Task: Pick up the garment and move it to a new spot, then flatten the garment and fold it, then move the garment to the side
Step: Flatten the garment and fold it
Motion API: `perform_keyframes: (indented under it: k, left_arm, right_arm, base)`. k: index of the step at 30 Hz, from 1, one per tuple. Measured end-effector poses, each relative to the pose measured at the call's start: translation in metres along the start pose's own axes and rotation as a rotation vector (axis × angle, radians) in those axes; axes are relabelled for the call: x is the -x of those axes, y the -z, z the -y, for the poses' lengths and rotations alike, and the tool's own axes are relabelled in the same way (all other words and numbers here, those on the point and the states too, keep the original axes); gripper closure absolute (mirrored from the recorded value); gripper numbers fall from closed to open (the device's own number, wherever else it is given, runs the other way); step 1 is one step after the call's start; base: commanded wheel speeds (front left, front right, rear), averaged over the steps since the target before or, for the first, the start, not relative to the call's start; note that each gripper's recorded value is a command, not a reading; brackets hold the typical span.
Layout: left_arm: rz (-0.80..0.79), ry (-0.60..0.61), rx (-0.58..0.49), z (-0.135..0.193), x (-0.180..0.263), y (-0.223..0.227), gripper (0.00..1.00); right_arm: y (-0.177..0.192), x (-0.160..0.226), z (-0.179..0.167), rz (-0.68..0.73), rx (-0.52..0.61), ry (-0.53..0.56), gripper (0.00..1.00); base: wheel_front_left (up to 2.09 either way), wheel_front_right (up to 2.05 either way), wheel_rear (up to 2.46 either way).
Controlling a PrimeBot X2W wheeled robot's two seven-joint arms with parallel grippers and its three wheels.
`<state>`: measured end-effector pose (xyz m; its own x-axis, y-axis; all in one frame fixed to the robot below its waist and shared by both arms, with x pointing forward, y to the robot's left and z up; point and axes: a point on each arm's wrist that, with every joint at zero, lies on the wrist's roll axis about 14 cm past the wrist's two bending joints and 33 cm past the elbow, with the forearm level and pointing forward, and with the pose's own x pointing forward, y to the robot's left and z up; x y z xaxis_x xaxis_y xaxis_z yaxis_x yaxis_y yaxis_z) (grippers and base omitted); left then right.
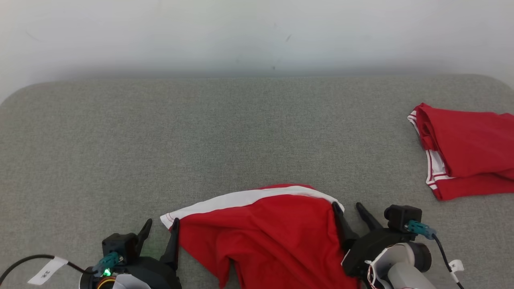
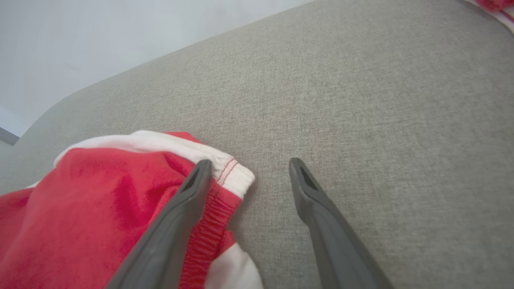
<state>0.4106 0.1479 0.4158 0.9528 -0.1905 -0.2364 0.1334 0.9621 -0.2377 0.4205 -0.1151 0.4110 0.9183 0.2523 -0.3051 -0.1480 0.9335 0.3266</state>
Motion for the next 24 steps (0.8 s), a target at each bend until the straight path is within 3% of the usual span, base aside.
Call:
perform_keyframes:
  k: [8,9,10,11,12,13,14,16,17,24]
  left_arm:
    - [-0.033,-0.016,0.017,-0.008,-0.005,0.004,0.00]
    - [-0.032,-0.017,0.019,-0.008,-0.005,0.003,0.00]
    - [-0.033,-0.014,0.018,-0.007,-0.006,0.003,0.00]
    - [-0.039,-0.013,0.024,-0.006,-0.006,0.004,0.00]
    - [-0.051,-0.013,0.040,-0.004,-0.005,0.009,0.00]
    - [-0.067,-0.009,0.052,-0.001,-0.004,0.014,0.22]
    - [-0.080,0.000,0.053,0.002,-0.003,0.018,0.53]
    - [-0.078,0.012,0.062,0.007,-0.005,0.016,0.93]
    - [-0.074,0.012,0.074,0.007,-0.006,0.014,0.99]
    - [-0.078,0.000,0.082,0.000,-0.002,0.013,1.00]
  right_arm:
    - [0.019,-0.004,-0.013,-0.069,-0.071,-0.020,0.00]
    - [0.019,-0.005,-0.014,-0.072,-0.070,-0.023,0.17]
    - [0.019,-0.005,-0.015,-0.076,-0.072,-0.025,0.22]
    - [0.020,-0.004,-0.016,-0.081,-0.075,-0.027,0.75]
    - [0.021,-0.004,-0.018,-0.083,-0.071,-0.032,0.91]
    - [0.019,-0.005,-0.020,-0.082,-0.068,-0.038,1.00]
    - [0.018,-0.006,-0.021,-0.077,-0.067,-0.041,1.00]
    - [0.017,-0.007,-0.024,-0.074,-0.061,-0.048,1.00]
    - [0.015,-0.008,-0.025,-0.070,-0.060,-0.052,1.00]
    - [0.011,-0.010,-0.031,-0.049,-0.053,-0.069,1.00]
  base:
    - [0.00,0.00,0.00]
    - [0.00,0.00,0.00]
    - [0.00,0.00,0.00]
    - [0.00,0.00,0.00]
    - [0.00,0.00,0.00]
    - [0.00,0.00,0.00]
    - [0.00,0.00,0.00]
    - [0.00,0.00,0.00]
    - [0.00,0.00,0.00]
    - [0.00,0.00,0.00]
